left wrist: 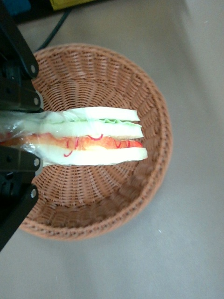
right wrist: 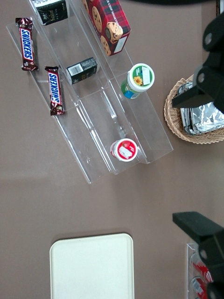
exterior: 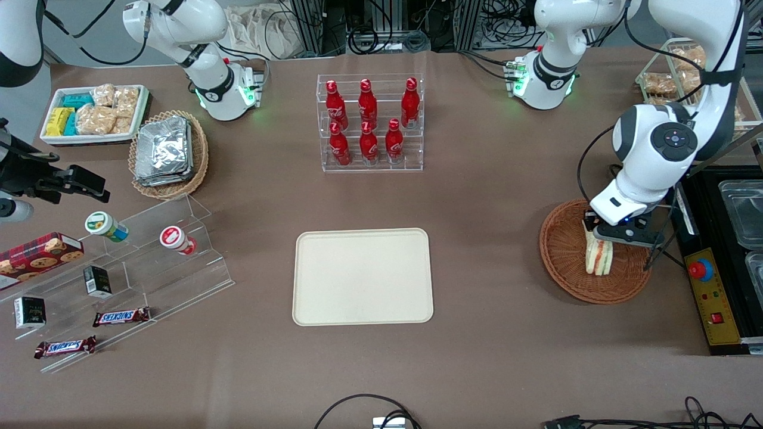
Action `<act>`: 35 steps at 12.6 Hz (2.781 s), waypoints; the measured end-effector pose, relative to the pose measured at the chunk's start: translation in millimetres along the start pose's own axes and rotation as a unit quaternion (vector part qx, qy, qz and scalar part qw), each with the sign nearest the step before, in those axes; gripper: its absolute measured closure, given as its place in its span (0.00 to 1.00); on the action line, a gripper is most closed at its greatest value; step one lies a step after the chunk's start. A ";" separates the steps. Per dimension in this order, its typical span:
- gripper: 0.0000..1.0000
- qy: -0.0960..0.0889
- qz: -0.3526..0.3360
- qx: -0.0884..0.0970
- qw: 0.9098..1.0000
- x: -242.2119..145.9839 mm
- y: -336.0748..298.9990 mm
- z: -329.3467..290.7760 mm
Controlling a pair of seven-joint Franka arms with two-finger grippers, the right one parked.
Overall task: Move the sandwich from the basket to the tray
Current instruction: 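Carry the sandwich with the left gripper over the cream tray, then lower the sandwich onto the tray and open the left gripper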
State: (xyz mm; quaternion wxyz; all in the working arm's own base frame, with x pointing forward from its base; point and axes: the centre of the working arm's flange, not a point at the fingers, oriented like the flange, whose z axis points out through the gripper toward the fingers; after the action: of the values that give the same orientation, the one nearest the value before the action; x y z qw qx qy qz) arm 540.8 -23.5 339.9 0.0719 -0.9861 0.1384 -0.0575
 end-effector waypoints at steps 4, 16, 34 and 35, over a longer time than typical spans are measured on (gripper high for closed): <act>0.81 -0.017 -0.005 -0.009 1.000 53.9 38.7 -87.5; 0.81 -0.016 -0.044 -0.084 0.995 151.3 236.1 -138.8; 0.80 -0.038 -0.054 -0.060 0.996 157.3 434.2 45.4; 0.78 -0.039 -0.054 -0.061 0.996 156.3 436.4 50.9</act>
State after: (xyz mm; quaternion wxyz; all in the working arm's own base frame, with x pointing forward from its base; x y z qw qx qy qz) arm 581.4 -476.2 235.7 0.0140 -0.9962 0.0851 -0.0141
